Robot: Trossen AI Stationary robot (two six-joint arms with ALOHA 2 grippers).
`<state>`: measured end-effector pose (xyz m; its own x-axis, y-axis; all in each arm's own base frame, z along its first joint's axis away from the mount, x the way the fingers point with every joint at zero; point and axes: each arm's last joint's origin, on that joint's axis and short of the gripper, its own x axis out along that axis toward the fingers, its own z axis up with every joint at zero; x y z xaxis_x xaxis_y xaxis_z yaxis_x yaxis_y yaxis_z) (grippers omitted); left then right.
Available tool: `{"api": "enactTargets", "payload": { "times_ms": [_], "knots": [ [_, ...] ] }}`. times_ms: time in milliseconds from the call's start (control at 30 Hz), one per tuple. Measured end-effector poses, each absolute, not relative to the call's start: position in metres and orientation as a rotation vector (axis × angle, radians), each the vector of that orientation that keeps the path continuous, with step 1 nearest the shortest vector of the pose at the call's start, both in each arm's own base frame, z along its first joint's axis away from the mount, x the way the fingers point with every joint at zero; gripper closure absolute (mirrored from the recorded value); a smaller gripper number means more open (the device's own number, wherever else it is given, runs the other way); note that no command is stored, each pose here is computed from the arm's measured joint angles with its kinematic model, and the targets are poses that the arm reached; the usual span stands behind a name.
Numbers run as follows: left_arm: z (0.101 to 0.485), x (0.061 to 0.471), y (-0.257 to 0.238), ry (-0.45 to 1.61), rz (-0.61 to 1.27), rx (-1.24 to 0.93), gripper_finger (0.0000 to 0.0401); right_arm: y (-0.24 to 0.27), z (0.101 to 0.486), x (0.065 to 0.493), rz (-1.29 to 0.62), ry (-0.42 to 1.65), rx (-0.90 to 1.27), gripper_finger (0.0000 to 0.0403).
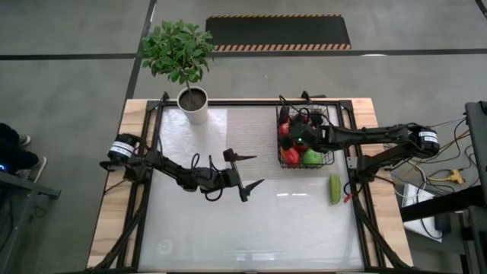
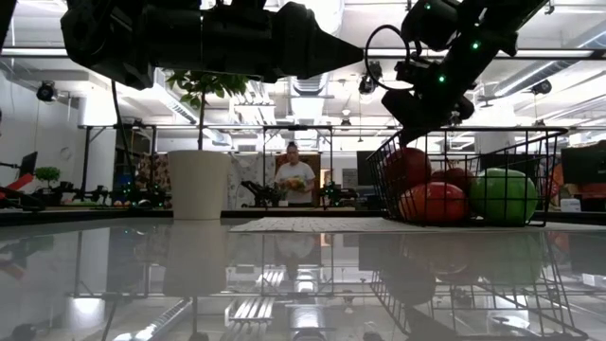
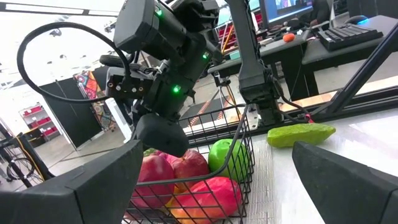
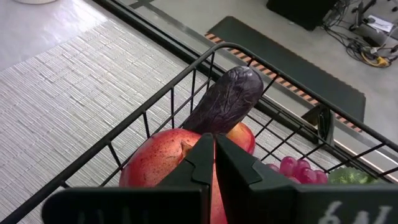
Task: Build produce basket
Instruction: Put the red pomegranate into the wire basket
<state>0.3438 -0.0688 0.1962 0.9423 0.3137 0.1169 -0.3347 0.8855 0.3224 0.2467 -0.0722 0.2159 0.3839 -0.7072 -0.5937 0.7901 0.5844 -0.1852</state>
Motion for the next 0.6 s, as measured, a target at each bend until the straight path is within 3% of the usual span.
{"api": "enactTargets", "payload": {
  "times_ms": [600],
  "knots": [
    [0.1962, 0.3438, -0.0688, -0.062, 0.337, 0.346, 0.0007, -0.0715, 0.2124, 0.2440, -0.965, 0.711, 0.146, 0.0394]
  ]
}}
